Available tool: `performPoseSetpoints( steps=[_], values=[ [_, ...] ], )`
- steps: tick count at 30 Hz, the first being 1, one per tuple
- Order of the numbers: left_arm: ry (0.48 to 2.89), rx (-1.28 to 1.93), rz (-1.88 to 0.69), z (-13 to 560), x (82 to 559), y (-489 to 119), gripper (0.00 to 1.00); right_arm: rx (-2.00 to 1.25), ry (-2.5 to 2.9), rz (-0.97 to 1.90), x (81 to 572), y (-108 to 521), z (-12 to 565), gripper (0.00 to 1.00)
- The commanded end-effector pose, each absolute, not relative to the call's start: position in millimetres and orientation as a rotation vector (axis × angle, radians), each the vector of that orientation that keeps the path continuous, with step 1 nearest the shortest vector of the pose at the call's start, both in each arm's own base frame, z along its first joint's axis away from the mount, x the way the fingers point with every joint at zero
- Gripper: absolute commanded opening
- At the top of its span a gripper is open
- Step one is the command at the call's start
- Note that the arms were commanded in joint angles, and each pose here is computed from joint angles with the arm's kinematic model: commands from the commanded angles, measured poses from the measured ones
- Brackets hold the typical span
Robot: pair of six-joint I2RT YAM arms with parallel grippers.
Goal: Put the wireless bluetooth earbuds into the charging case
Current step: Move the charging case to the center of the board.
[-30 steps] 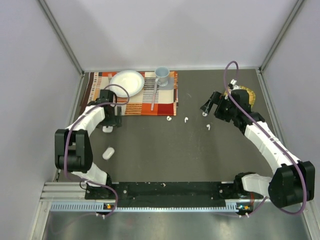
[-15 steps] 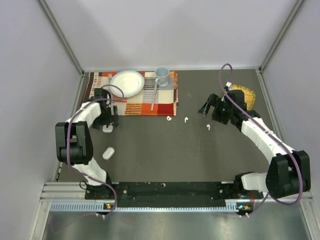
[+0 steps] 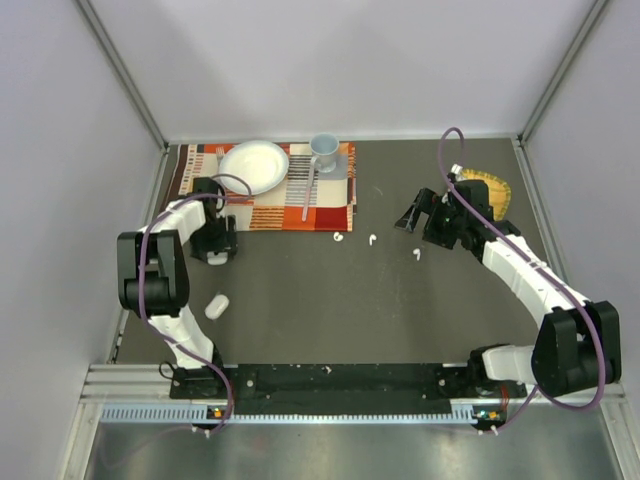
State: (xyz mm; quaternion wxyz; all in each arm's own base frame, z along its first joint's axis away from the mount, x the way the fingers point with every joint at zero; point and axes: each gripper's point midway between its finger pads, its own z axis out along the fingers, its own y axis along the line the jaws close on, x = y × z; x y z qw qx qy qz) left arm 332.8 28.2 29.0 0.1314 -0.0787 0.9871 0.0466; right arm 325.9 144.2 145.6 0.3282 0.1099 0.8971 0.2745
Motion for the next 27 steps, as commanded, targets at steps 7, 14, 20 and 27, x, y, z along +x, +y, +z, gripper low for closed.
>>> performPoseSetpoints(
  steps=[7, 14, 20, 27],
  values=[
    [2.851, -0.182, -0.085, 40, 338, 1, 0.6, 0.255, 2.311, 0.739, 325, 148, 158, 0.96],
    [2.833, -0.008, -0.334, 42, 334, -64, 0.57, 0.263, 2.315, 0.745, 324, 148, 157, 0.95],
    [2.822, 0.235, -0.312, 44, 316, -115, 0.57, 0.274, 2.32, 0.743, 322, 148, 155, 0.95],
    [2.743, 0.467, -0.478, 52, 277, -185, 0.58, 0.33, 2.335, 0.734, 317, 145, 149, 0.96]
  ],
)
